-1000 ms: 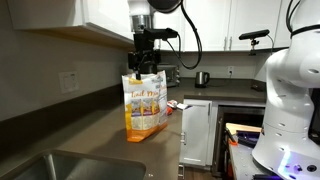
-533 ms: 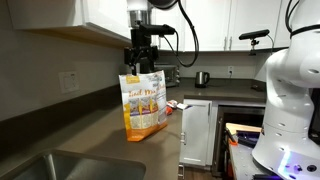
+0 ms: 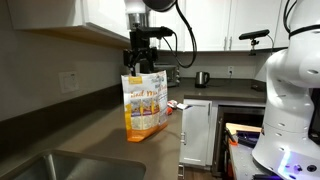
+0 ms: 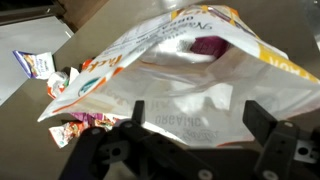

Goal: Remove a small packet from the big packet and put it on the counter

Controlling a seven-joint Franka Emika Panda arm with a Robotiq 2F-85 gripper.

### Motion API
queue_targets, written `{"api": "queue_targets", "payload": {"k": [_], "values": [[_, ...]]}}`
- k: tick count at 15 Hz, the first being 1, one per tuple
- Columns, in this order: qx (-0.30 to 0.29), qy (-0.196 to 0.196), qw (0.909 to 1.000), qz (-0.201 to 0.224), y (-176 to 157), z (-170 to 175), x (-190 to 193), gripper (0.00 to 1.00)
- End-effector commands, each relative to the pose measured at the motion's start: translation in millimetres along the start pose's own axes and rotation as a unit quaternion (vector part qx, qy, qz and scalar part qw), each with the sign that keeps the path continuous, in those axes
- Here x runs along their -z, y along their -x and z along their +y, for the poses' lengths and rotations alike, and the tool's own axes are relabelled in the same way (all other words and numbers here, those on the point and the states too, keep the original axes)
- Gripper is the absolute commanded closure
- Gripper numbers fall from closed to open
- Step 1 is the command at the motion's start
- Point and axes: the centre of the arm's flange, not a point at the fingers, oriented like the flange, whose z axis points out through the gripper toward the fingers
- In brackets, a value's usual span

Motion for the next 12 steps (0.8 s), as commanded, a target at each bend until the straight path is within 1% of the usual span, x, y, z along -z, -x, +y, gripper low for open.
{"api": "queue_targets", "payload": {"k": [1,3,5,8,10,12], "values": [[-0.021,0.016,0.9993,-0.027,4,-2,-29,0.0],[-0.023,0.021,0.9988,-0.038,10,-2,-44,0.0],[-0.027,0.015,0.9984,-0.048,17,-1,-62,0.0],[-0.031,-0.015,0.9976,-0.06,32,-2,-90,0.0],[-0.028,-0.034,0.9974,-0.056,38,-3,-104,0.0],[-0.022,-0.043,0.9976,-0.05,40,-4,-111,0.0]]}}
